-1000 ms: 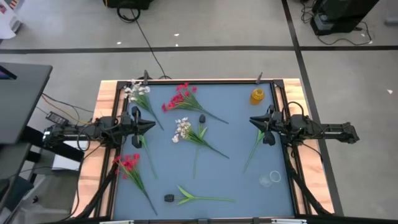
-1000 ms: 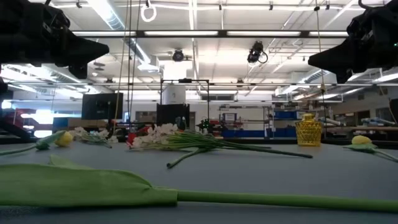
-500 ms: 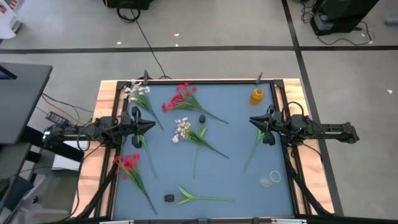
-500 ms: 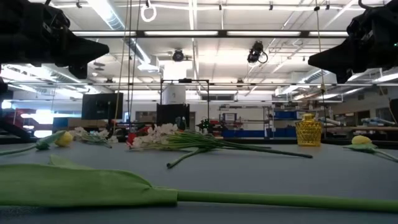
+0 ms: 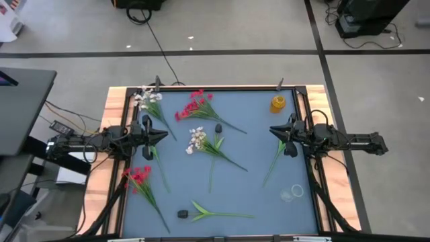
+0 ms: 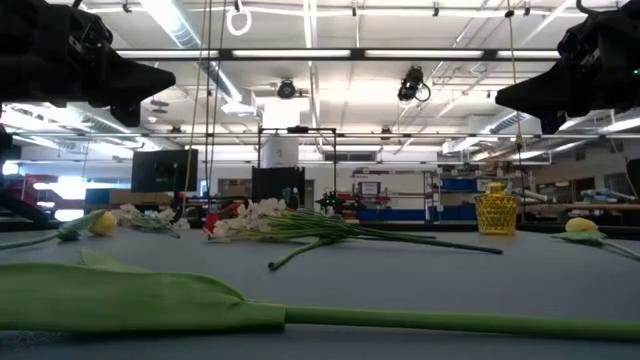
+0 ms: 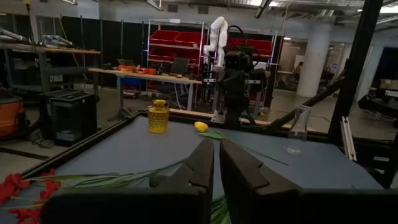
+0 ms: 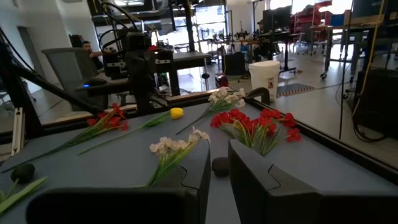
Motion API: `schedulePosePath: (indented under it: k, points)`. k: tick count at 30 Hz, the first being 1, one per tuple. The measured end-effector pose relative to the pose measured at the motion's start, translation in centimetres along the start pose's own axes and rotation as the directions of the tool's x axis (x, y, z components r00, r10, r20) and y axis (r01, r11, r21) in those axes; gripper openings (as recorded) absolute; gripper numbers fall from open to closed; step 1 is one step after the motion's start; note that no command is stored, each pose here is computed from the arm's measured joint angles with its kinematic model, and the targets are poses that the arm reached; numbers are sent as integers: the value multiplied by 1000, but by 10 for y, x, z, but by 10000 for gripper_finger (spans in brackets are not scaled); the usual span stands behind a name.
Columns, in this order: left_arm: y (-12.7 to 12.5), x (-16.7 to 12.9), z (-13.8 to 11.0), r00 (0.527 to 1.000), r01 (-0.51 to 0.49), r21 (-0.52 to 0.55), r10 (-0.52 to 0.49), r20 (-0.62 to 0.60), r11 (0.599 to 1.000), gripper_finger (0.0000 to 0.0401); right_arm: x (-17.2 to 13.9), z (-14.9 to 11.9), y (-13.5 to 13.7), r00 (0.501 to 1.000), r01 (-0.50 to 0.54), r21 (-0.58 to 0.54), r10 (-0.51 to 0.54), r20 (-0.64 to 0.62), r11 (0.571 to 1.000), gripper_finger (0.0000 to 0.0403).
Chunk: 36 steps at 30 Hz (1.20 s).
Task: Sort flowers into vase by color
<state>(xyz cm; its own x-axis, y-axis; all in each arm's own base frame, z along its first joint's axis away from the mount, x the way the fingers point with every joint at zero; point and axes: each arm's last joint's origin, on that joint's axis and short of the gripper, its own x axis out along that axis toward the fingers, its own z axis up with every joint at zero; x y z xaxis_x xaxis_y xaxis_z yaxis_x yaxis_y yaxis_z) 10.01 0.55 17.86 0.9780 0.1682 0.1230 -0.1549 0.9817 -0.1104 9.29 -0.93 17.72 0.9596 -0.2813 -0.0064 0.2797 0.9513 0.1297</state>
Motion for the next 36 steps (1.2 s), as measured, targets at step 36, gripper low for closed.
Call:
schedulePosePath:
  k: [36]
  points:
    - [2,0,6,993,-83,-169,96,70,982,34,-4,34,-12,863,131,592,-385,327,795,68]
